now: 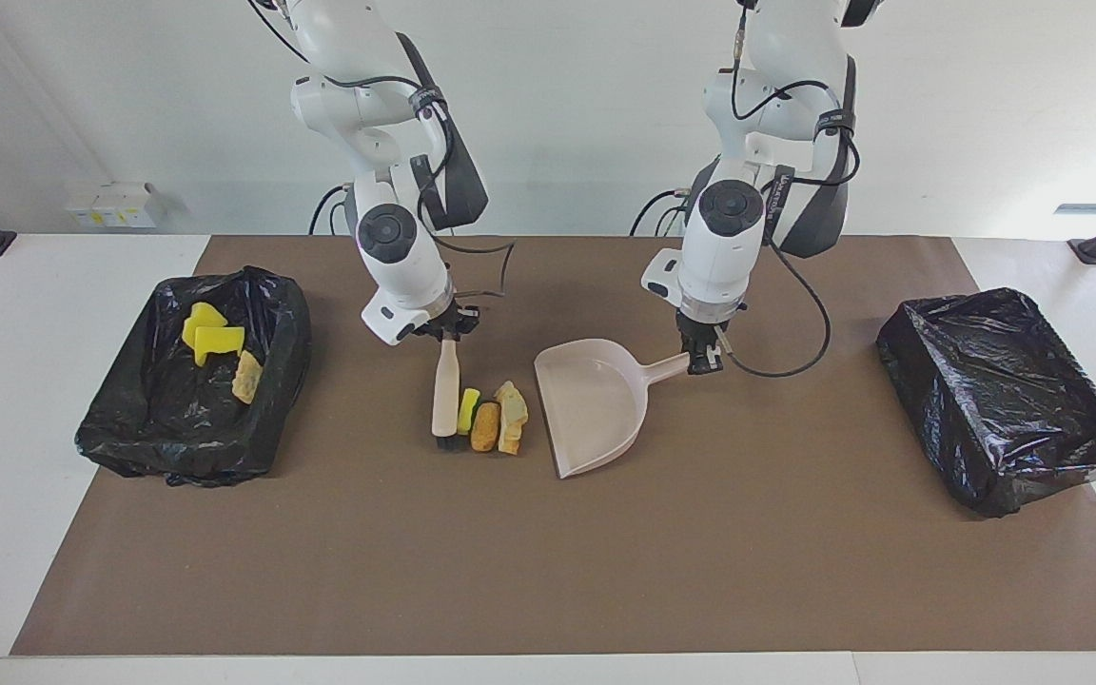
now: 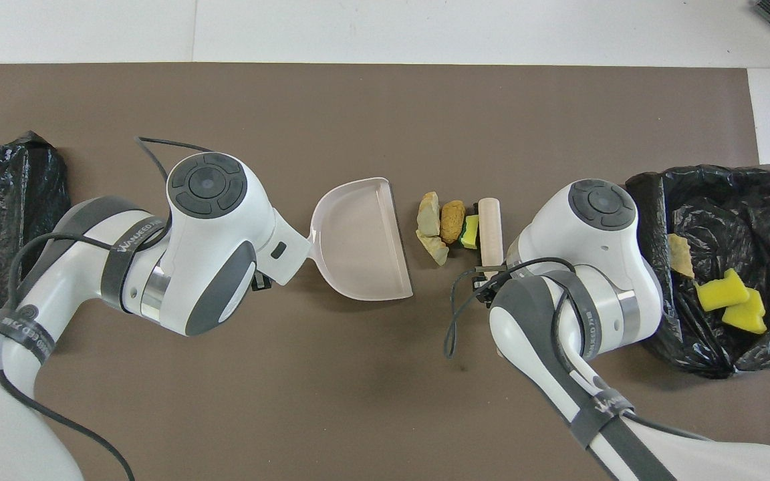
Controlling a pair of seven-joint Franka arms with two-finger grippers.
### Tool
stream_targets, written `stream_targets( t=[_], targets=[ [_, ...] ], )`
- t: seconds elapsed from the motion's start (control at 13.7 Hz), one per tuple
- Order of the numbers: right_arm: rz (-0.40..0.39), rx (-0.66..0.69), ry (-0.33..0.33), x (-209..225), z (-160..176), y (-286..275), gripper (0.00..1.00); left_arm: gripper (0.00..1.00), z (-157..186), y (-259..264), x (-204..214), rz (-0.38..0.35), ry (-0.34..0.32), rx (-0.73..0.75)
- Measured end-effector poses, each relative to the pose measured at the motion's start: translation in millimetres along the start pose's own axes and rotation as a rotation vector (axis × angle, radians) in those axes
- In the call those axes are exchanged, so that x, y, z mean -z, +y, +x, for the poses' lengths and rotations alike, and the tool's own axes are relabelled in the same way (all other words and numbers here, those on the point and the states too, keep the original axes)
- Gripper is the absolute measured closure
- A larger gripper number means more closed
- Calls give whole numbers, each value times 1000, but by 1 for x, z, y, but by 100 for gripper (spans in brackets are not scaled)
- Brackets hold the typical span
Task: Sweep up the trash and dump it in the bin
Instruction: 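Hold the dustpan by the crusts while the right gripper sweeps them in, then sweep the remaining crusts into the dustpan with the brush in the right gripper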
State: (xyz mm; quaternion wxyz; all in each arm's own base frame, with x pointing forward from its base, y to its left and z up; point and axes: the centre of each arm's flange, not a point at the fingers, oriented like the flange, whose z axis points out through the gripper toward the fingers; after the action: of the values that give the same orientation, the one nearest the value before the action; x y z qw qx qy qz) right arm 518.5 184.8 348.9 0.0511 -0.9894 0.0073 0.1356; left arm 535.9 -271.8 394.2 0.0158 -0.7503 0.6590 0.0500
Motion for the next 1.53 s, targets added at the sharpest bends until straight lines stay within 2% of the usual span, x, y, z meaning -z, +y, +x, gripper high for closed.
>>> stream_targets(
  t=[0.29, 0.44, 0.58, 0.88, 0.95, 1.02, 1.17, 1.24, 1.53],
  targets=[
    [218, 104, -21, 4, -2, -16, 74, 68, 8, 4, -7, 8, 5, 0],
    [283, 120, -21, 8, -2, -24, 74, 68, 12, 7, -10, 14, 9, 2],
    [322, 127, -11, 17, -3, -37, 74, 68, 13, 8, -14, 24, 17, 2],
    [338, 151, 2, 51, -12, -58, 74, 68, 20, 10, -21, 58, 44, -9],
    [328, 141, -11, 61, -17, -59, 74, 68, 22, 11, -21, 65, 49, -12],
    [277, 144, -21, 68, -24, -56, 74, 68, 23, 11, -22, 71, 54, -13],
    [70, 174, -18, 69, -33, -38, 74, 68, 24, 10, -27, 84, 65, -14],
    [3, 183, -24, 64, -37, -30, 74, 68, 24, 10, -28, 86, 66, -14],
    [-148, 203, -77, 17, -35, -8, 74, 68, 23, 10, -29, 85, 65, -13]
  ],
)
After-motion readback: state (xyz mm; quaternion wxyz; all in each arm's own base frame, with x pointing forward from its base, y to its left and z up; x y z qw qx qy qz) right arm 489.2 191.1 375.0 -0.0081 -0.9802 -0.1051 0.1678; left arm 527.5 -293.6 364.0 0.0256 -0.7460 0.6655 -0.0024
